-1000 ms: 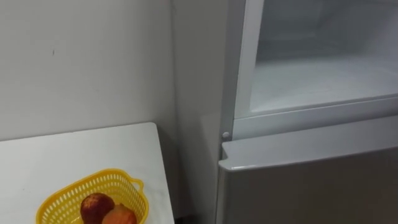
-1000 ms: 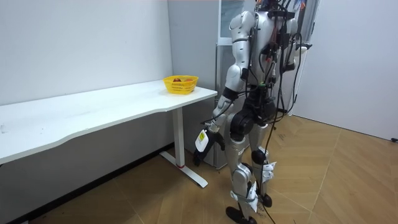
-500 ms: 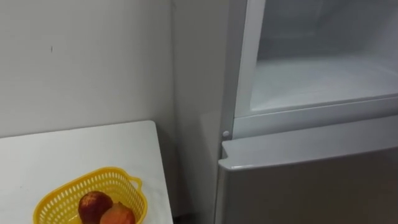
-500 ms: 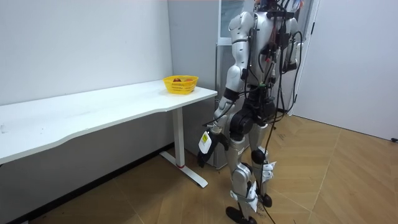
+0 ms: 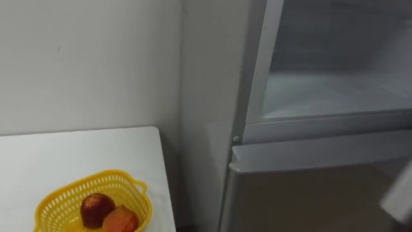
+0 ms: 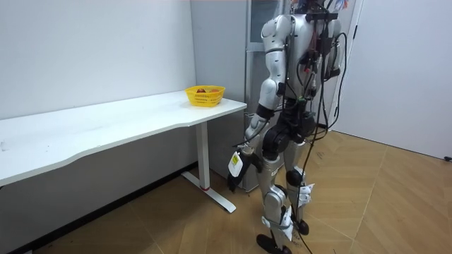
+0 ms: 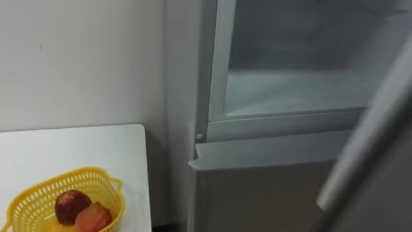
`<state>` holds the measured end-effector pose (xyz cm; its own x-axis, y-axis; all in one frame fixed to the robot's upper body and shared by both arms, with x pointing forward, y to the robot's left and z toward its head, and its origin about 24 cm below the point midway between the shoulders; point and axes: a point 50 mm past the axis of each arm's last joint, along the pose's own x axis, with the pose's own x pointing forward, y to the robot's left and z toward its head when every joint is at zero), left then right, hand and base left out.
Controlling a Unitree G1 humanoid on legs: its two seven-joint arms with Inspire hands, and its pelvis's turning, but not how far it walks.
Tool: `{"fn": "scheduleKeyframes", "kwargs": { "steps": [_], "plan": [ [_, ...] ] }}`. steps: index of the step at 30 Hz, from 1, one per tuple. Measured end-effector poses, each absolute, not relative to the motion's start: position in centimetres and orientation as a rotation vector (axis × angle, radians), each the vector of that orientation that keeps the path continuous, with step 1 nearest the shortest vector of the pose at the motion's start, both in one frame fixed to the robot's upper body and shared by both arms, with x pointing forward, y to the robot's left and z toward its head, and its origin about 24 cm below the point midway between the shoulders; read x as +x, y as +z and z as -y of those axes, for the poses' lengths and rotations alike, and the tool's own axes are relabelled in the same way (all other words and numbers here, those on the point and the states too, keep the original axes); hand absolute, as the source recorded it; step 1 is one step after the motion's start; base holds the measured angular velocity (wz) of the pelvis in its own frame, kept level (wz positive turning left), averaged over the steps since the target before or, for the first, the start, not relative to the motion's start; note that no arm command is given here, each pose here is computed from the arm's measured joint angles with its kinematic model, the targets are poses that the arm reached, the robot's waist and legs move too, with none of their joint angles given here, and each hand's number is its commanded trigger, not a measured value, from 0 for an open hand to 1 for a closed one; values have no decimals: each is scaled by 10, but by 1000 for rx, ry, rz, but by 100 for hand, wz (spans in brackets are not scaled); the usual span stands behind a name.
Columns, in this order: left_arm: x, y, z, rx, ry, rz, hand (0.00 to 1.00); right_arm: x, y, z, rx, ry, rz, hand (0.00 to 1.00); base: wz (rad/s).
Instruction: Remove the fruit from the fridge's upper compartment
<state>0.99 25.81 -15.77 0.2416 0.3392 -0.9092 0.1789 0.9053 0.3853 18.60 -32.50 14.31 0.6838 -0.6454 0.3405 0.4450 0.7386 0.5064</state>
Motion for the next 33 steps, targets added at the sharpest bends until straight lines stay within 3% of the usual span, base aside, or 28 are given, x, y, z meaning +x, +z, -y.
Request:
{"fn": "scheduleKeyframes", "kwargs": {
  "steps": [6,17,25,33],
  "plan": [
    [2,-157,-259,463,125,-1360,0,197,144,313,343,-503,509,0,7],
    [3,-158,-256,497,129,-1351,0,201,143,310,280,-508,483,0,-1],
    [-5,-158,-256,485,138,-1371,0,194,151,322,216,-661,499,0,3],
    [-4,-157,-257,491,146,-1368,0,172,149,338,5,-1012,497,0,5]
  ]
}}
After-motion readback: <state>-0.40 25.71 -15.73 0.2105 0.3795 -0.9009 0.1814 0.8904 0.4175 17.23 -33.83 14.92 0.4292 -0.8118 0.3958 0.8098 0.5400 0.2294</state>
